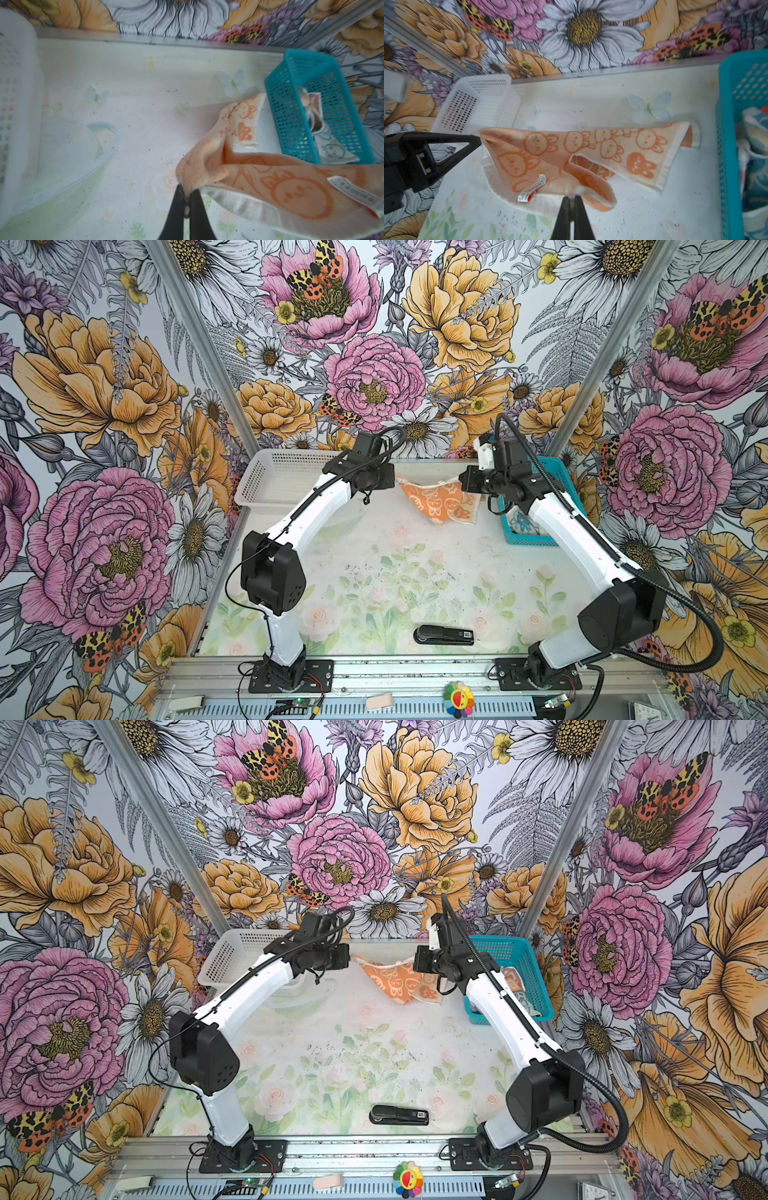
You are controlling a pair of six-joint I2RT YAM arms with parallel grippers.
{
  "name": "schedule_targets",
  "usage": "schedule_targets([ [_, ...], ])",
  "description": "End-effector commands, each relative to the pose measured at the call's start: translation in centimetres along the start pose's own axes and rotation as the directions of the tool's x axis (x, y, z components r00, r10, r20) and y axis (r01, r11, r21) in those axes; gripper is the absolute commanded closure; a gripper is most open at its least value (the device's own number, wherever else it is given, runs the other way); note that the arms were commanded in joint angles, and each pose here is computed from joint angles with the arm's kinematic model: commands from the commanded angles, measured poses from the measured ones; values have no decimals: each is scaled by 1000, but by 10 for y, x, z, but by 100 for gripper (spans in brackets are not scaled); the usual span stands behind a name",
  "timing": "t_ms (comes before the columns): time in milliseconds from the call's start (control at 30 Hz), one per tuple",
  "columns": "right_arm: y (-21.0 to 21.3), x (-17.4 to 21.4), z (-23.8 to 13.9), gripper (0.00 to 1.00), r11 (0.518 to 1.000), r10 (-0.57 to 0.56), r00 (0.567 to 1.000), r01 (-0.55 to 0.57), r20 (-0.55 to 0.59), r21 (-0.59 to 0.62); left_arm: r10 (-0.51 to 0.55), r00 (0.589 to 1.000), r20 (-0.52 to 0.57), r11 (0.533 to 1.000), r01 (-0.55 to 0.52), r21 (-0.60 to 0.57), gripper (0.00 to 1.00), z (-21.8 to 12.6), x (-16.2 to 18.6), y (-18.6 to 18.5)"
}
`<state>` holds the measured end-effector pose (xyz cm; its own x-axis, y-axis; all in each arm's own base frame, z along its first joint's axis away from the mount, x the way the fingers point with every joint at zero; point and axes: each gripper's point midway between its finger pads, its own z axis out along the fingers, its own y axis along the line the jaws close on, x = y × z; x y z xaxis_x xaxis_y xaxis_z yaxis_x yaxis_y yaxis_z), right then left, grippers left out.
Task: Fold and stack the towels
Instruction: 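Lift the towel with both grippers and spread it apart to hang flat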
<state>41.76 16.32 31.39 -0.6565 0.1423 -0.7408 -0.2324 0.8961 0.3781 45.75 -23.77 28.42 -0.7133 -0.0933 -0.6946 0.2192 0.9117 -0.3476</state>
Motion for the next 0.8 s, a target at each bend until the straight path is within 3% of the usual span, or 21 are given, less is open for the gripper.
schedule_targets([
  [0, 31, -44, -59, 100, 997, -39, 991, 48, 127, -68, 2, 994, 105, 998, -8, 59, 100, -65, -41, -17],
  [233, 83, -80, -148, 100, 970, -70, 958, 131, 279, -204, 33, 944, 328, 994, -65, 87, 100, -187, -91, -37],
  [533, 119, -74, -243, 100, 933, -77, 922, 201, 378, -300, -7, 883, 469, 984, -77, 159, 100, -312, -66, -52],
  [633, 116, -69, -256, 100, 939, -58, 922, 180, 383, -292, -42, 882, 469, 980, -54, 191, 100, -326, -54, -50],
  [767, 99, -67, -240, 100, 966, -43, 936, 128, 350, -224, -47, 908, 417, 984, -29, 173, 100, -300, -48, -43],
])
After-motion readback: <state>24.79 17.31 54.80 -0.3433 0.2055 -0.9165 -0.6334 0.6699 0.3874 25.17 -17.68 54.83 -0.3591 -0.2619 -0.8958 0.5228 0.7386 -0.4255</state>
